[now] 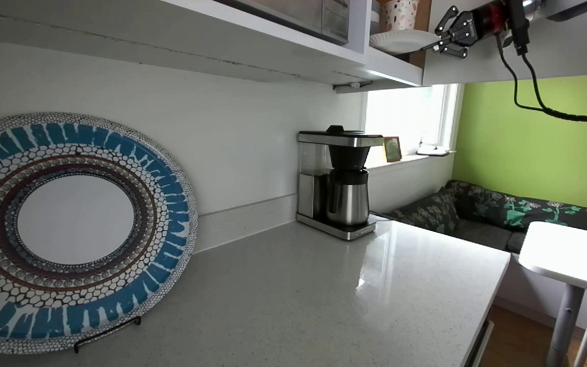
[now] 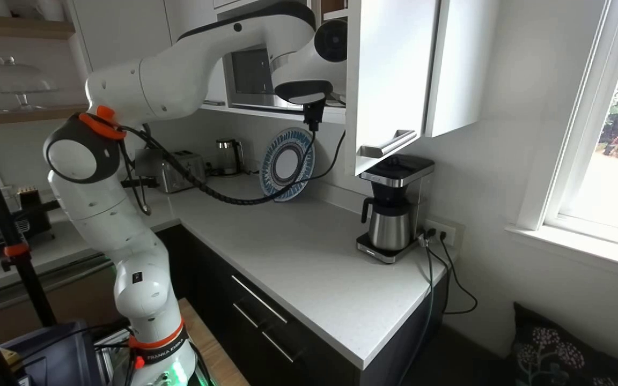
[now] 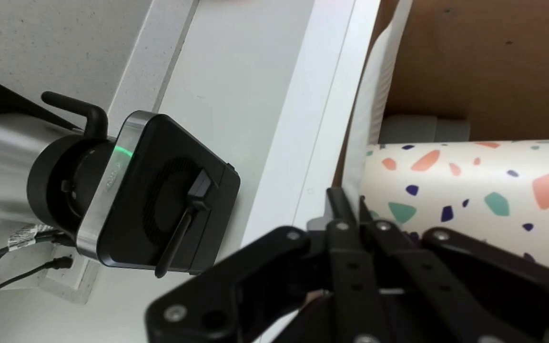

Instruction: Put the cup and plate on top of the table

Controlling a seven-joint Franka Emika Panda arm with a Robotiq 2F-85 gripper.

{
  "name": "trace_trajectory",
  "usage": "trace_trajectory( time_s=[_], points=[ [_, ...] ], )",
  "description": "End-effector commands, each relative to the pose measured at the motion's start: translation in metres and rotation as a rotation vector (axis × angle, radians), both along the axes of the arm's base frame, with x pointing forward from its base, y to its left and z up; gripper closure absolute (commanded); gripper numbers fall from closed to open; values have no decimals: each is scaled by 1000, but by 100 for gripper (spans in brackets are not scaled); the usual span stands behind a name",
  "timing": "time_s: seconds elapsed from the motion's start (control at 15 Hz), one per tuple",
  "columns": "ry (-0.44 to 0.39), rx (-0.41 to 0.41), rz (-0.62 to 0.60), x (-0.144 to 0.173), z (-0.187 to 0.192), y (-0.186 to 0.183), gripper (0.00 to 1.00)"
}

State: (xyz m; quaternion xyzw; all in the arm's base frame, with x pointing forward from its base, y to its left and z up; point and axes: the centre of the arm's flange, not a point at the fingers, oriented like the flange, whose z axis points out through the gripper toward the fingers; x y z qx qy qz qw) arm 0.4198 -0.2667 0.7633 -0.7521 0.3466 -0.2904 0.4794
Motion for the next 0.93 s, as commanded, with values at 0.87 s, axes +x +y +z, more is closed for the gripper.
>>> trace_trajectory(
  time_s=[0.87],
  points=[
    [-57,28,29,-67,-16,7,100]
  ],
)
